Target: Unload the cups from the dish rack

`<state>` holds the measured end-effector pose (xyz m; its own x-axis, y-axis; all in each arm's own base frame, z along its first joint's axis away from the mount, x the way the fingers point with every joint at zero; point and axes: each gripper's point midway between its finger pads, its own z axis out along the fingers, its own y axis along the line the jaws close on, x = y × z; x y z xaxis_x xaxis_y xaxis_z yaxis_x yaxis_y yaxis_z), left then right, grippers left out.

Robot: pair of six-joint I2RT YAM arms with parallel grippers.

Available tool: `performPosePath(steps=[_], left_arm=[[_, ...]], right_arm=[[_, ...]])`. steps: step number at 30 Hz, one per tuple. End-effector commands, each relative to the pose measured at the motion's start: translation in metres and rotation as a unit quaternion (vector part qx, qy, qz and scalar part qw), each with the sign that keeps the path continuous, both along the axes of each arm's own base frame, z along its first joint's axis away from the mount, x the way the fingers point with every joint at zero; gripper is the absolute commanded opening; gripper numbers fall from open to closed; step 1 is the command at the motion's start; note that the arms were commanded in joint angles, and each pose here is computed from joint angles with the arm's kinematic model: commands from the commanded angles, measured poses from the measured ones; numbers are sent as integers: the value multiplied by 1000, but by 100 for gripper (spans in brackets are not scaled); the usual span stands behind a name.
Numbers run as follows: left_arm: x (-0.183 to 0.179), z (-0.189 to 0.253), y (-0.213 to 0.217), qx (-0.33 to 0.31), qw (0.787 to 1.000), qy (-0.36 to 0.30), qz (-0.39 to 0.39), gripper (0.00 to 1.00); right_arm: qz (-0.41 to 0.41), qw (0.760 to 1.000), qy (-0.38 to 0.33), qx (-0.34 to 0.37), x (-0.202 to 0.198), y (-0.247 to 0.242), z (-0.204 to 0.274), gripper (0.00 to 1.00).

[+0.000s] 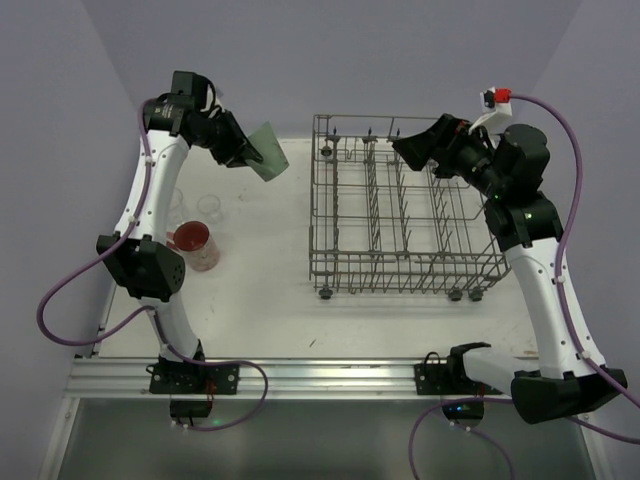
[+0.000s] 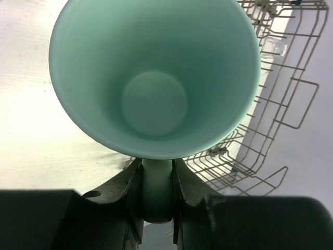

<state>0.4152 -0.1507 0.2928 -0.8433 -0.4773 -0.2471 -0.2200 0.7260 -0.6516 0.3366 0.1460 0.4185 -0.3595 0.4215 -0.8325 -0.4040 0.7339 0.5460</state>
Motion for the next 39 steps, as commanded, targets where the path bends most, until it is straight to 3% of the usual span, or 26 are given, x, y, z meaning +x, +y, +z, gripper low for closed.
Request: performPosePath(steps=[1,20,30,39], left_arm=[[0,23,0,3,998,-51,-24,0],[48,-44,43,147,988,-37,39,0],[80,-30,53,229,967,-84,79,0],[110,-45,58,274,952,-85,107,0]], right_arm=[[2,1000,-2,6,0,1,3,99],[9,999,29,14,9,6,-15,99],[33,997,71,22,13,22,-44,99],[45,996,78,20,16,31,-47,99]])
